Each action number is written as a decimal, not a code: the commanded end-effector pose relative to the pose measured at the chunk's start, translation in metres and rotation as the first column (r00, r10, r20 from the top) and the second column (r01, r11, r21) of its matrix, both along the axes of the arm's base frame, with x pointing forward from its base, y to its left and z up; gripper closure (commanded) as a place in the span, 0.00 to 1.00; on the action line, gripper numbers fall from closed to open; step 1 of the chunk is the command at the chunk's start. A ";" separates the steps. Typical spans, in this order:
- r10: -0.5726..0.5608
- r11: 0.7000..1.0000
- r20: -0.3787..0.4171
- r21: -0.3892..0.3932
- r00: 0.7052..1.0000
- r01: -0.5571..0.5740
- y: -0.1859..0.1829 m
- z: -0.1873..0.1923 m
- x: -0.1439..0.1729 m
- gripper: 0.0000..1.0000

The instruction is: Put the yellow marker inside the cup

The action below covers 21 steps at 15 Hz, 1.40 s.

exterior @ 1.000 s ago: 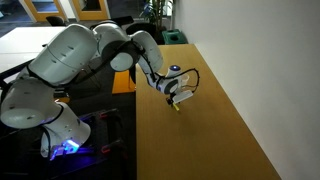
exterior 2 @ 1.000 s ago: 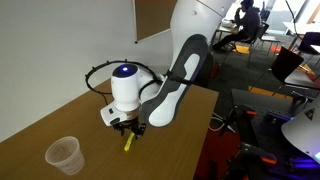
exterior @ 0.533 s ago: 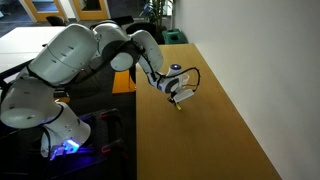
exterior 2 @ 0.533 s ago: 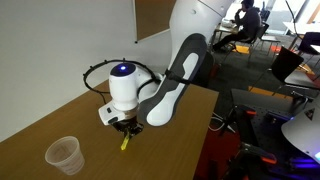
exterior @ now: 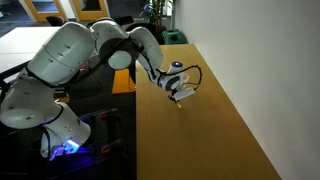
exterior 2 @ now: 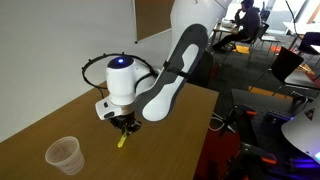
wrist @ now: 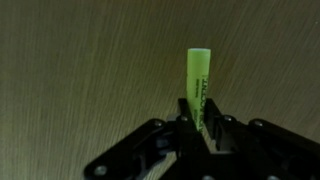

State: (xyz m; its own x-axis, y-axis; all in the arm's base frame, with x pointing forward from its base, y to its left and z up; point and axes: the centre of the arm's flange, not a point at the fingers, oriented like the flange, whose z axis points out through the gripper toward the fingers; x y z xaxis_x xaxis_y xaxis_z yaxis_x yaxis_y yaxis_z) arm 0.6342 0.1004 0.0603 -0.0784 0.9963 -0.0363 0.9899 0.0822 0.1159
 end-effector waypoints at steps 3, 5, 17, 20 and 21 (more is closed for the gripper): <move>-0.096 0.995 -0.062 0.023 0.993 0.097 -0.024 0.071 -0.006 0.95; -0.078 0.993 -0.067 0.078 0.995 0.083 -0.031 0.084 0.000 0.95; 0.099 0.934 -0.052 0.348 0.994 -0.075 -0.049 0.104 0.023 0.95; 0.153 0.912 -0.027 0.388 0.988 -0.131 -0.045 0.106 0.027 0.95; 0.173 0.901 -0.013 0.406 0.985 -0.153 -0.044 0.108 0.028 0.95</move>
State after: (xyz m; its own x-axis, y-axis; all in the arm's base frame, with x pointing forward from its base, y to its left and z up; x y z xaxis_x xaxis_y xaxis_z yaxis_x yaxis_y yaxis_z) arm 0.6548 0.0581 0.1592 -0.1790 0.9311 0.3177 0.9825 0.1525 0.1067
